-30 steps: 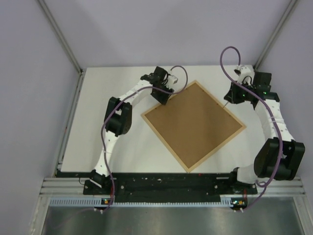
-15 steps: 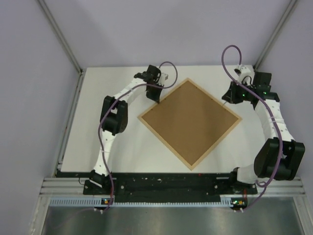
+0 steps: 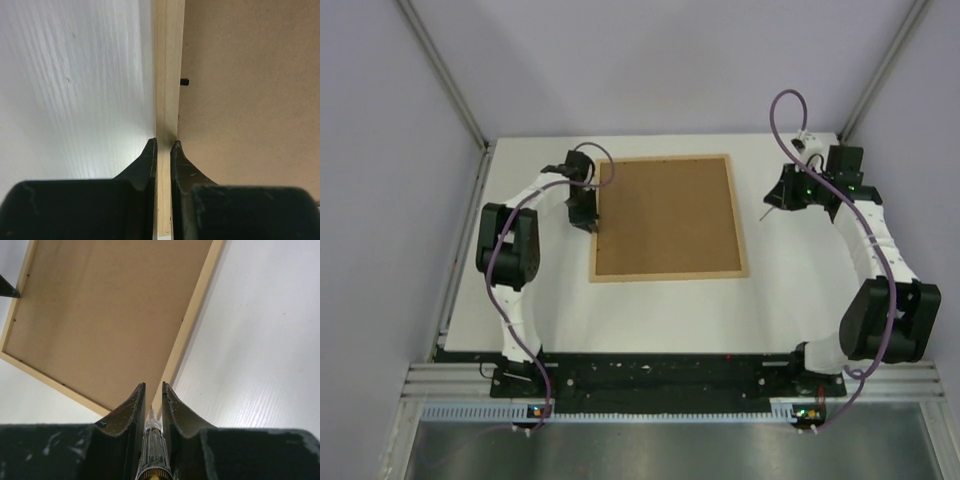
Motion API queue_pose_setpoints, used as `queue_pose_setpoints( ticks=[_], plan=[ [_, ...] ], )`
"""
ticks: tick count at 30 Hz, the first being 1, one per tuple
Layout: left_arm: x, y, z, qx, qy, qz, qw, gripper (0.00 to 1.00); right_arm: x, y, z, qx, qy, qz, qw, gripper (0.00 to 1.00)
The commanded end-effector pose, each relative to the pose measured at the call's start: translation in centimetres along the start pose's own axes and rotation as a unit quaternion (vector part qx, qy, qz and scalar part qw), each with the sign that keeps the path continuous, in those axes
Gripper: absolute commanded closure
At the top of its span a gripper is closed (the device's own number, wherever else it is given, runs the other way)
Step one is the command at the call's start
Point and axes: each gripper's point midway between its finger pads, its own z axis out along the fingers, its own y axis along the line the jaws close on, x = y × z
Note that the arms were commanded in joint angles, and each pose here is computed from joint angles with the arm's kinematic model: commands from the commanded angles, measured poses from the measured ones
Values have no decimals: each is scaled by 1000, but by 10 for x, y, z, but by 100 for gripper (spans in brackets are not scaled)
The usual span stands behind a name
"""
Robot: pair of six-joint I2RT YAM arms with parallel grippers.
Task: Take the photo out of the frame
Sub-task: Adjust the photo frame at the center of the board, then adjust the screwdriver.
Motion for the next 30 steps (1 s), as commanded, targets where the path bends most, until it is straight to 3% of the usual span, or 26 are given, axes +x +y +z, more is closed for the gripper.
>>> queue_pose_setpoints(
  ticks=[1,6,8,9,11,13,15,18,21,24,30],
  plan=[
    [30,-11,0,-9,17,20,1000,100,-31,15,3,-10,-35,-21,999,100],
    [24,0,-4,-43,19,29,998,100,-33,29,12,-42,-31,-16,999,100],
    [13,0,-15,-43,8,25,999,84,-35,36,13,-64,-31,-9,997,100],
    [4,0,-24,-39,-7,23,999,66,-36,41,14,-79,-30,-6,996,100],
    [-13,-3,-44,-31,-39,28,998,40,-36,49,16,-104,-28,-3,994,100],
    [-31,-8,-68,-21,-75,43,996,26,-39,58,16,-130,-30,15,991,100],
    [-49,-27,-95,22,-119,73,990,19,-44,68,18,-160,-35,24,986,100],
    [-59,-87,-137,183,-170,155,956,7,-47,94,21,-237,-28,54,970,100],
    [-52,-148,-176,343,-195,207,895,2,-47,130,24,-317,-6,67,946,100],
    [-39,-190,-188,417,-170,238,860,1,-49,157,24,-365,-9,63,929,100],
    [-3,-257,-181,507,-105,263,814,2,-59,187,10,-437,-43,64,896,100]
  ],
)
